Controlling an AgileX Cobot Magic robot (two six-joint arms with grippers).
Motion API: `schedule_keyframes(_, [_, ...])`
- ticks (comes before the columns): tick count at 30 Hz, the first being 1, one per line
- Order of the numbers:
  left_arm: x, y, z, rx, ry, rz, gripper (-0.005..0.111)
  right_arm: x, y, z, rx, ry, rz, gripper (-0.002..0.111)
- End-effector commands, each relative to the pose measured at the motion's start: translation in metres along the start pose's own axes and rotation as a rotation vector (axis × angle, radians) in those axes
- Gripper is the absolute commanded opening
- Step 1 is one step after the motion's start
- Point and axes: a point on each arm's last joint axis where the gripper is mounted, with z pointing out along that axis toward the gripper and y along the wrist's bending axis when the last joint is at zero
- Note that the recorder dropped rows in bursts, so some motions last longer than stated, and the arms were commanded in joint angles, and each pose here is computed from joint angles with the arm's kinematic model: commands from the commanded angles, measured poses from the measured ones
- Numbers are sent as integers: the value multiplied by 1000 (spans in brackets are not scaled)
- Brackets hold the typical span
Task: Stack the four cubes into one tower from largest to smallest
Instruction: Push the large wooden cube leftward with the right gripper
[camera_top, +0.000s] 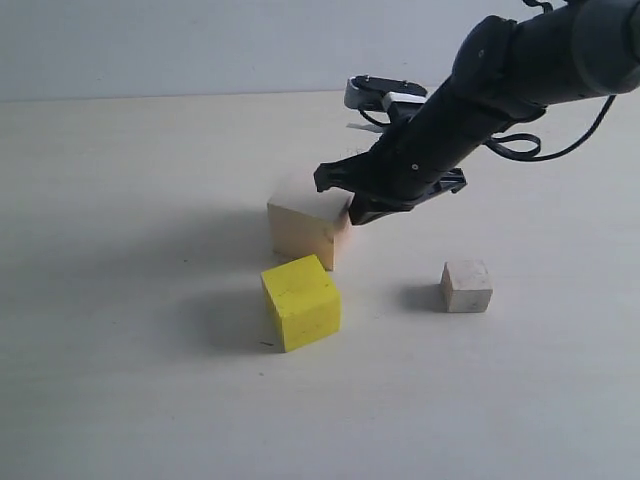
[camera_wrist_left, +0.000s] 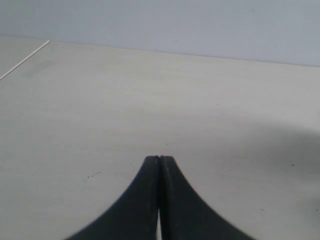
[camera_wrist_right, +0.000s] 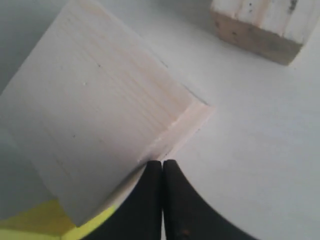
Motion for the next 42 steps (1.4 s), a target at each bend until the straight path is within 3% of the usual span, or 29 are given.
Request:
schedule_keyframes(1, [-2,0,0,-1,-22,3,0,-11,1,9,-3,-1,-15,0])
schedule_keyframes(8, [-2,0,0,-1,-22,3,0,-25,3,19,-26,2,-8,0])
schedule_keyframes(18, [-2,0,0,-1,-22,4,0,-30,30,31,-49,3,-77,0])
schedule_keyframes(42, [-2,0,0,-2,-22,7,0,-42,24,36,4,-124,-77,0])
